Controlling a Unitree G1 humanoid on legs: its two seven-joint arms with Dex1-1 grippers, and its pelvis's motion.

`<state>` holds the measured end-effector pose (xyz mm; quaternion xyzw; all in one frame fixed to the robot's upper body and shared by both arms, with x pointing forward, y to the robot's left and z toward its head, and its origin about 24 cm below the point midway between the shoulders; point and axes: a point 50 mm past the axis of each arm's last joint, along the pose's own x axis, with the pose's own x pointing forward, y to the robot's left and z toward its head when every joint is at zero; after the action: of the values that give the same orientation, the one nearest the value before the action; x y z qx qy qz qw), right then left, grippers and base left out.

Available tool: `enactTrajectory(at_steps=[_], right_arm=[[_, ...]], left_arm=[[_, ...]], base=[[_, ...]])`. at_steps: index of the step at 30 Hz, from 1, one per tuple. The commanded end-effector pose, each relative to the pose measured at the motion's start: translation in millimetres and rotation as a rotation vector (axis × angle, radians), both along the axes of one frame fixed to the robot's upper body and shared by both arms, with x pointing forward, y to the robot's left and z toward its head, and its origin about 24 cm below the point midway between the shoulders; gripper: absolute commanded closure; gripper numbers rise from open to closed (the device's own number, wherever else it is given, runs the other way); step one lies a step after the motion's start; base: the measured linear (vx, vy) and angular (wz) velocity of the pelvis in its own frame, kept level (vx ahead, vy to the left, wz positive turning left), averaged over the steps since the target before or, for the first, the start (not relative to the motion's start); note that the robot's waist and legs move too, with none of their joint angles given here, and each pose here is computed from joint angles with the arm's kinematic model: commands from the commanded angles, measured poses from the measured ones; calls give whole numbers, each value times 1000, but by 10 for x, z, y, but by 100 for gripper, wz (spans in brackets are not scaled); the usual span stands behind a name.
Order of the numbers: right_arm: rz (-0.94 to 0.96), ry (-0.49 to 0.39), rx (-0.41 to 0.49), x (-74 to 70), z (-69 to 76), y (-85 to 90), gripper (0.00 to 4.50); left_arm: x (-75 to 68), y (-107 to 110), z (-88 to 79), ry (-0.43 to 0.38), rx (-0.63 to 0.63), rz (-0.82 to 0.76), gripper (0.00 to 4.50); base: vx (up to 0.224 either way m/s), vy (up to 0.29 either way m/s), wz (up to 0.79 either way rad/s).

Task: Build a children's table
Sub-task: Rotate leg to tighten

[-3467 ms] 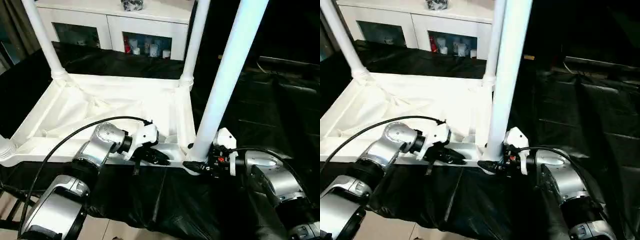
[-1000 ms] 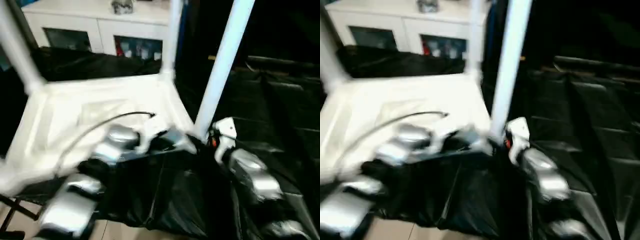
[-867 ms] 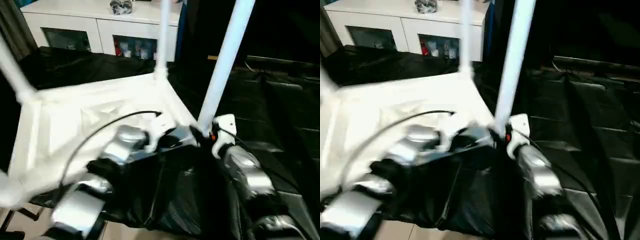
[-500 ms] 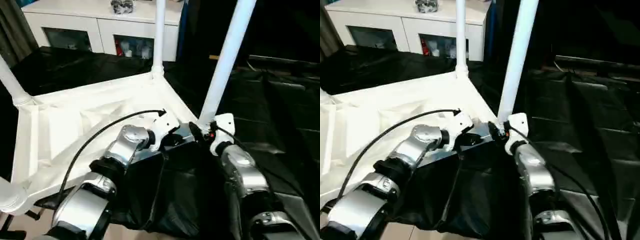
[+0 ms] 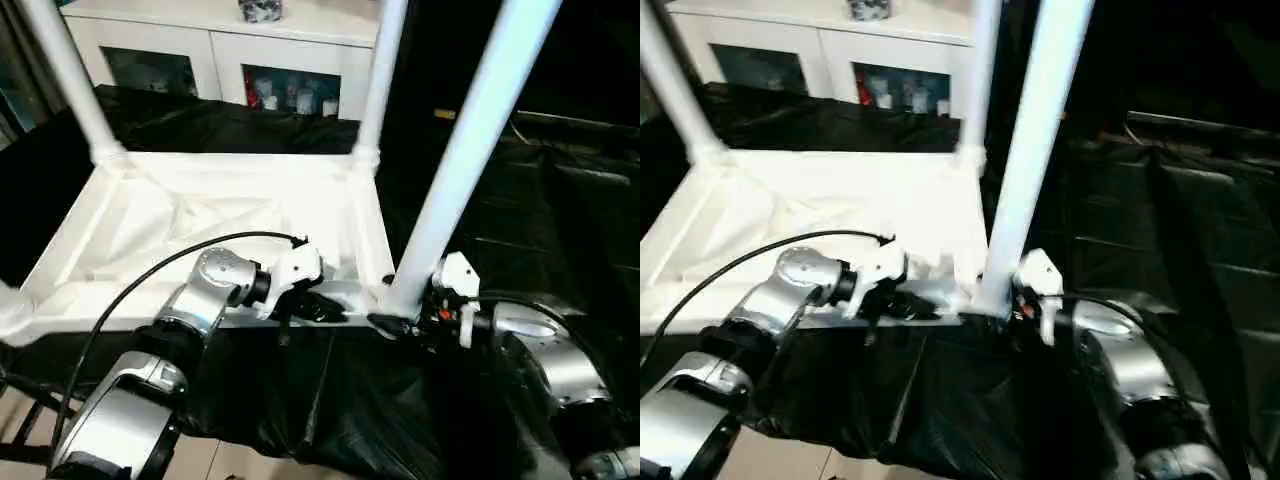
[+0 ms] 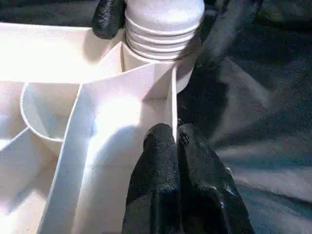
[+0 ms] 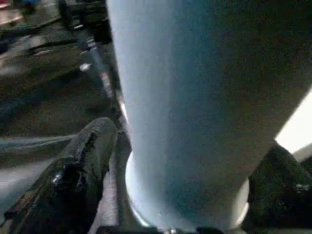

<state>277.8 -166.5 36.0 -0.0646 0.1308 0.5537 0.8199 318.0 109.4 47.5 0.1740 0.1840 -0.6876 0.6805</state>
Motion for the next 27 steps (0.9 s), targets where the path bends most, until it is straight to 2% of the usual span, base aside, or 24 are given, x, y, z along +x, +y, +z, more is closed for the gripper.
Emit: enactTrajectory(at_steps=[1, 3, 10, 12, 17, 18, 19, 21, 22, 24, 27], right_arm=[[87, 15, -4, -55, 27, 51, 99], [137, 39, -35, -97, 23, 47, 121], [135, 66, -16, -109, 12, 70, 172], [64, 85, 11, -88, -28, 91, 176], [-75, 76, 14, -4, -85, 96, 178], [-203, 64, 1, 82, -137, 100, 178], [-443, 53, -11, 224, -240, 141, 178], [-443, 53, -11, 224, -240, 141, 178], [-518, 60, -15, 258, -284, 176, 178], [-626, 62, -9, 319, -352, 350, 179], [-686, 54, -1, 370, -358, 522, 179]], left_arm=[[-13, -8, 47, -19, -5, -41, 450], [-49, 53, 46, -5, 10, -85, 450], [-77, 84, 35, 25, 16, -111, 450], [-60, 59, 28, 22, 19, -81, 450], [4, 13, -2, -10, 60, 8, 450], [46, -56, -11, -7, 53, 77, 450], [99, -218, -51, 11, 47, 195, 450], [99, -218, -51, 11, 47, 195, 450], [112, -286, -75, 16, 48, 236, 450], [118, -503, -135, 30, 32, 322, 450], [97, -691, -167, 36, 6, 362, 450]], base=[[0, 0, 0], [0, 0, 0], [0, 0, 0], [0, 0, 0], [0, 0, 0], [0, 0, 0], [0, 0, 0], [0, 0, 0], [0, 0, 0], [0, 0, 0], [0, 0, 0]])
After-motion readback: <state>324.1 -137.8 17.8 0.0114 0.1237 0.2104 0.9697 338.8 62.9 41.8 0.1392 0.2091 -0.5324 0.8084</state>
